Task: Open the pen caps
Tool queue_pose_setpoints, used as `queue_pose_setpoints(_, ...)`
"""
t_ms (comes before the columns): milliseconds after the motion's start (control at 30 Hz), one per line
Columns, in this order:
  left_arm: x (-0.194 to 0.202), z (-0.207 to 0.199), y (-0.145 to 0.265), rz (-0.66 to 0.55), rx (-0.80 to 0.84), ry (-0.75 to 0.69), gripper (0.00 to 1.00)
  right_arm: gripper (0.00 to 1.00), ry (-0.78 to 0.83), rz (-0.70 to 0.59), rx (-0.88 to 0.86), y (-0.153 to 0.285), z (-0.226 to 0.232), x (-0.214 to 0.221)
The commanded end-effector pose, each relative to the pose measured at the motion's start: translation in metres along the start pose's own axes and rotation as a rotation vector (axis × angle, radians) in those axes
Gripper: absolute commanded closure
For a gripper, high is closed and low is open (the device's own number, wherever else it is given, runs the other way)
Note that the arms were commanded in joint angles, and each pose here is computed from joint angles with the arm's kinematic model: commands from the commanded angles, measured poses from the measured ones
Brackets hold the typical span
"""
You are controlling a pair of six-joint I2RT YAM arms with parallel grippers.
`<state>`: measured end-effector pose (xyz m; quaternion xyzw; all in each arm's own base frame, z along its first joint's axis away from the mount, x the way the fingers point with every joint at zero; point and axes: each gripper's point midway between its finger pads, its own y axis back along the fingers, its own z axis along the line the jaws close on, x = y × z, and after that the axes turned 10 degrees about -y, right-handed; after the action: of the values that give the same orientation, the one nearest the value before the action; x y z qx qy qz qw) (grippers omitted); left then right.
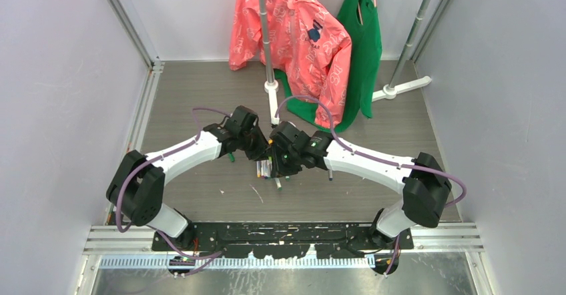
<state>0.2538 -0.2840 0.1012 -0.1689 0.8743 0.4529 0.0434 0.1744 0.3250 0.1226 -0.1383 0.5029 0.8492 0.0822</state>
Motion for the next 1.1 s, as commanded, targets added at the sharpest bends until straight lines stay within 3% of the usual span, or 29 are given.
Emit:
queue_pose_setpoints(0,-0.011,-0.033,0.017,-0.051,0.128,0.001,1.00,0.71,-0.014,-0.034,-0.078,-0.001,0.023,-0.010)
queue_pose_setpoints(267,-0.013,-0.037,0.025,-0.074,0.141,0.012,1.00,0.74,-0.029,-0.032,-0.070,-0.007,0.019,-0.008)
queue_pose_setpoints(400,-0.014,-0.037,0.028,-0.083,0.134,0.021,1.00,0.97,-0.037,-0.029,-0.062,-0.009,0.015,-0.004)
queue_pose_setpoints(433,-0.015,-0.035,0.029,-0.089,0.123,0.024,1.00,0.99,-0.040,-0.028,-0.059,-0.009,0.013,-0.003)
queue_pose_setpoints(767,-0.021,-0.010,0.035,-0.151,0.002,0.061,1.00,0.99,-0.048,-0.035,-0.035,0.002,-0.002,0.010)
queue_pose_setpoints(1067,-0.035,-0.002,0.039,-0.241,0.041,0.306,1.00,0.99,-0.005,-0.033,0.029,-0.006,-0.017,0.045)
